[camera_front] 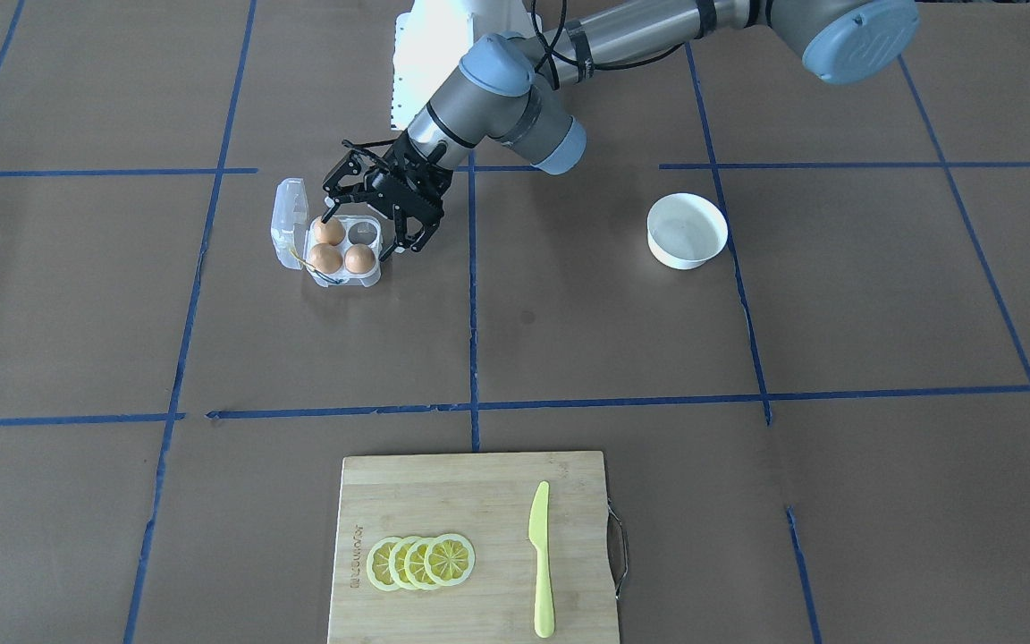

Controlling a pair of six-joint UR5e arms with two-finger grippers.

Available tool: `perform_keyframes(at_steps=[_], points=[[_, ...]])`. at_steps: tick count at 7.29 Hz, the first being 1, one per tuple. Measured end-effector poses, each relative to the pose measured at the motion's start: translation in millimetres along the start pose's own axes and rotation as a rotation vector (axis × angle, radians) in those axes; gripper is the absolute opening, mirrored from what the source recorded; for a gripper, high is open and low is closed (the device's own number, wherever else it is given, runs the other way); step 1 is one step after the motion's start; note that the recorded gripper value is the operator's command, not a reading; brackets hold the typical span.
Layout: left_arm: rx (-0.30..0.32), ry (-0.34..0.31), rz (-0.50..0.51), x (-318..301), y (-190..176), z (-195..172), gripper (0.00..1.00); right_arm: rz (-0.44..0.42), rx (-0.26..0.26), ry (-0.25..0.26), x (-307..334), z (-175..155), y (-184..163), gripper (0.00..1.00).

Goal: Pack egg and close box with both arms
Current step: 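Lower the egg into the empty carton cup and open the left gripper, then withdraw the left arm away while the right arm reaches toward the carton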

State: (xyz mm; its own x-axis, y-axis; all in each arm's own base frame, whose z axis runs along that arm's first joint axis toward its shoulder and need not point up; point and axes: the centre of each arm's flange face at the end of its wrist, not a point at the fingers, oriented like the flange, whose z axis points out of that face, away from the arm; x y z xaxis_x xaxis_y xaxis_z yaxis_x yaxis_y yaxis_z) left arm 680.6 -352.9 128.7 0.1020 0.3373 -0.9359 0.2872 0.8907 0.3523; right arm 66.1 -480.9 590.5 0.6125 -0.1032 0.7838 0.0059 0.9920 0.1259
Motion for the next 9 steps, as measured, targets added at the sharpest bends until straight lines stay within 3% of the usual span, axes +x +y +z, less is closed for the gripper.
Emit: perform_keyframes(at_steps=[2, 4, 7, 8, 9], points=[[-0.011, 0.027, 0.002, 6, -31, -19, 1.0, -0.007, 0.007, 0.002, -4, -3, -3, 1.0], [-0.074, -0.011, -0.002, -2, -83, -49, 1.0, 0.005, 0.026, 0.003, -19, -12, -9, 1.0], [-0.154, -0.166, 0.042, -40, -135, -131, 1.0, 0.071, 0.047, -0.018, -103, -17, -15, 1.0], [-0.162, -0.233, 0.054, -46, -149, -155, 1.0, 0.106, 0.063, -0.044, -139, -6, -16, 1.0], [-0.162, -0.28, 0.055, -49, -160, -176, 1.0, 0.145, 0.089, -0.081, -179, 15, -14, 0.93]])
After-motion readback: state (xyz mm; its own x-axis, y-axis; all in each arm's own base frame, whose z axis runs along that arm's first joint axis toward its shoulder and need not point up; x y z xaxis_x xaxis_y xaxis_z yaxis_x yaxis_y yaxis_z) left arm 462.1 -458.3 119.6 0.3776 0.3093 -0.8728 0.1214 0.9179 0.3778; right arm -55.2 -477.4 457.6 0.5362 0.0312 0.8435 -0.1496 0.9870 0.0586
